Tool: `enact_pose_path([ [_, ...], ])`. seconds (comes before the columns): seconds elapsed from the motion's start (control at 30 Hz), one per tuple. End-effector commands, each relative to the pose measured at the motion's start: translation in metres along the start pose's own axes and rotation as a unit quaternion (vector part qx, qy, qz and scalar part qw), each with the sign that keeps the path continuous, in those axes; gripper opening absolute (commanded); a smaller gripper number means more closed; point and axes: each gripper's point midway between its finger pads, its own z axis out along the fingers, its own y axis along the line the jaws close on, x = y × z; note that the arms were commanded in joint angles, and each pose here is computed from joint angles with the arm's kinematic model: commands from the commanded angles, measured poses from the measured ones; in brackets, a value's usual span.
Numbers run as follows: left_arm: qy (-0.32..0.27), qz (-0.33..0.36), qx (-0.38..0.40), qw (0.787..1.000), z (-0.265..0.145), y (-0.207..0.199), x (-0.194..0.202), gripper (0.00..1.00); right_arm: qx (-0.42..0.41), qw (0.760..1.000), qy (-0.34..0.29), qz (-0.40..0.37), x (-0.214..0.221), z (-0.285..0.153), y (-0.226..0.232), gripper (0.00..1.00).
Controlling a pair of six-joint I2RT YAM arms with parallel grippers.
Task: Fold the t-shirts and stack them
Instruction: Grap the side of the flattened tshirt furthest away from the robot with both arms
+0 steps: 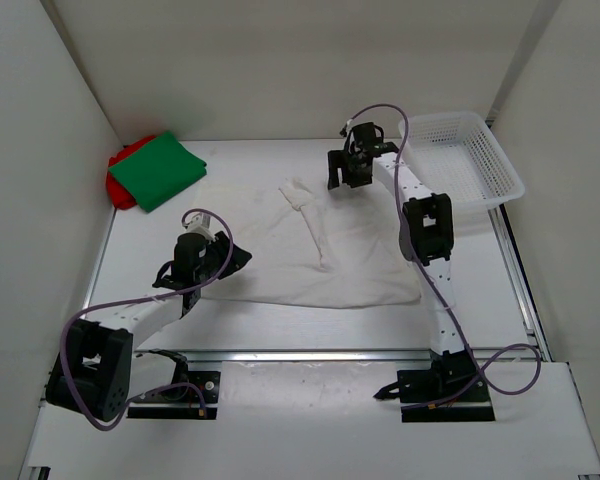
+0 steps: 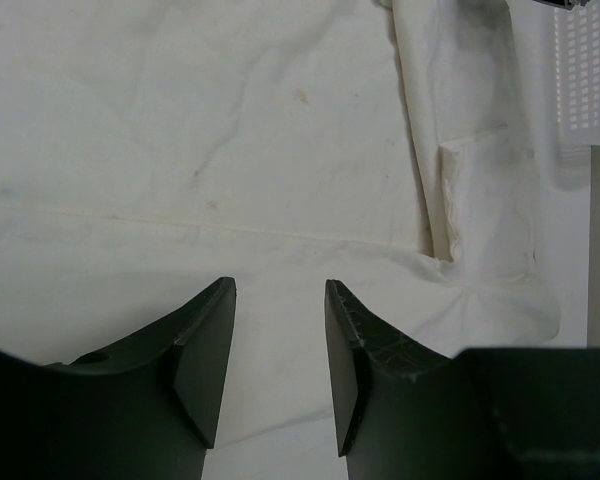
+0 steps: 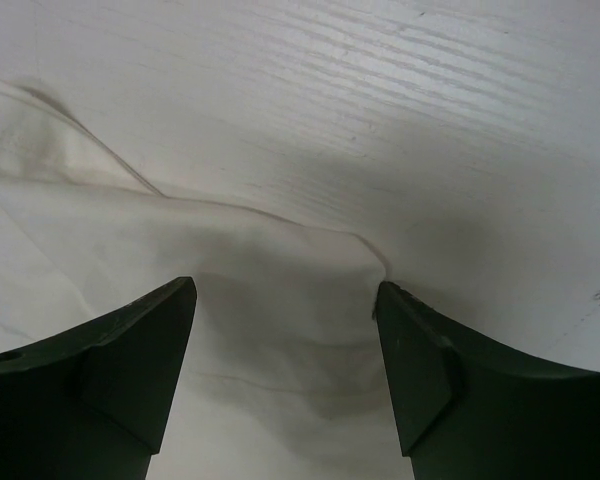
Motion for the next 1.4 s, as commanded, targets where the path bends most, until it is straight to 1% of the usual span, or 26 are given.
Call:
enact_pose_path([
  [0.0,-0.008,0.01,0.007,1.0,-0.004,-0.003,-0.002,0.51,-0.003,1.0,-0.019,0.009,-0.011,0.003,-0.008,0.71],
  [0.1,-0.006,0.01,0.006,1.0,-0.003,-0.001,0.002,0.52,0.011,0.999,-0.031,-0.001,-0.022,-0.005,-0.01,0.72],
  [0.13,-0.006,0.01,0.007,1.0,-0.003,-0.002,0.0,0.52,0.028,0.999,-0.039,0.0,-0.029,-0.009,-0.015,0.7],
  [0.23,-0.006,0.014,0.006,1.0,-0.001,-0.003,0.0,0.52,0.034,0.997,-0.071,-0.013,-0.053,-0.03,-0.01,0.7],
  [0.27,-0.003,0.011,0.003,1.0,0.001,0.0,0.001,0.52,0.038,0.996,-0.076,-0.007,-0.055,-0.032,-0.015,0.7],
  [0.33,0.0,0.009,0.002,1.0,0.002,0.002,0.003,0.52,0.02,0.997,-0.07,-0.006,-0.048,-0.026,-0.011,0.7],
  [0.37,-0.001,0.011,0.003,1.0,0.004,0.001,0.001,0.51,0.008,0.999,-0.054,0.001,-0.037,-0.02,-0.01,0.68],
  [0.43,0.004,0.011,0.003,1.0,0.005,0.001,0.004,0.51,0.015,0.999,-0.028,0.014,-0.018,-0.003,-0.02,0.67],
  [0.5,0.001,0.014,0.006,1.0,0.006,-0.002,0.001,0.51,0.005,1.0,-0.015,0.012,-0.009,0.005,-0.015,0.66],
  [0.53,0.003,0.013,0.006,1.0,0.005,-0.001,0.002,0.51,0.003,1.0,-0.012,0.015,-0.007,0.009,-0.014,0.64],
  [0.6,0.002,0.013,0.005,1.0,0.005,0.001,0.001,0.52,-0.011,1.0,-0.007,0.019,-0.004,0.014,-0.007,0.53],
  [0.67,0.0,0.016,0.006,1.0,0.004,0.0,0.0,0.51,-0.022,0.999,-0.013,0.024,-0.007,0.014,-0.006,0.45],
  [0.73,0.004,0.014,0.007,1.0,0.004,0.001,0.002,0.51,-0.016,0.999,-0.022,0.028,-0.012,0.013,-0.009,0.5],
  [0.77,0.003,0.011,0.006,1.0,0.004,0.001,0.001,0.51,-0.001,0.999,-0.026,0.031,-0.014,0.011,-0.014,0.58],
  [0.8,0.0,0.014,0.007,1.0,0.005,0.0,0.001,0.51,0.002,0.999,-0.029,0.028,-0.017,0.01,-0.015,0.61],
  [0.83,0.003,0.016,0.006,1.0,0.004,0.001,0.003,0.51,-0.01,0.999,-0.028,0.03,-0.016,0.011,-0.012,0.61],
  [0.87,0.001,0.017,0.01,1.0,0.004,-0.001,0.002,0.51,-0.017,0.999,-0.026,0.033,-0.014,0.011,-0.012,0.53],
  [0.9,0.005,0.013,0.005,1.0,0.005,0.001,0.004,0.5,-0.03,0.999,-0.024,0.035,-0.015,0.009,-0.009,0.31],
  [0.93,0.001,0.012,0.007,1.0,0.004,0.001,0.002,0.52,-0.039,0.998,-0.024,0.039,-0.015,0.01,-0.008,0.22],
  [0.97,0.001,0.013,0.008,1.0,0.005,0.0,0.001,0.51,-0.038,0.998,-0.028,0.044,-0.018,0.008,-0.01,0.07],
  [1.0,0.0,0.013,0.007,1.0,0.004,0.001,0.001,0.51,-0.039,0.998,-0.021,0.046,-0.014,0.011,-0.008,0.0],
  [1.1,0.001,0.011,0.004,1.0,0.003,0.002,0.0,0.51,-0.045,0.997,-0.032,0.046,-0.028,-0.006,0.0,0.0],
  [1.17,0.0,0.012,0.005,1.0,0.003,0.001,-0.001,0.51,-0.044,0.998,-0.039,0.032,-0.038,-0.028,0.004,0.0],
  [1.27,-0.004,0.005,0.009,1.0,0.0,0.001,-0.004,0.51,-0.028,0.999,-0.026,0.011,-0.032,-0.063,0.017,0.0],
  [1.3,-0.006,0.005,0.015,1.0,0.0,-0.002,-0.006,0.5,-0.017,1.0,-0.018,0.003,-0.022,-0.072,0.023,0.01],
  [1.37,-0.01,0.005,0.018,1.0,-0.001,-0.005,-0.008,0.51,0.045,0.998,-0.033,-0.02,-0.025,-0.086,0.027,0.0],
])
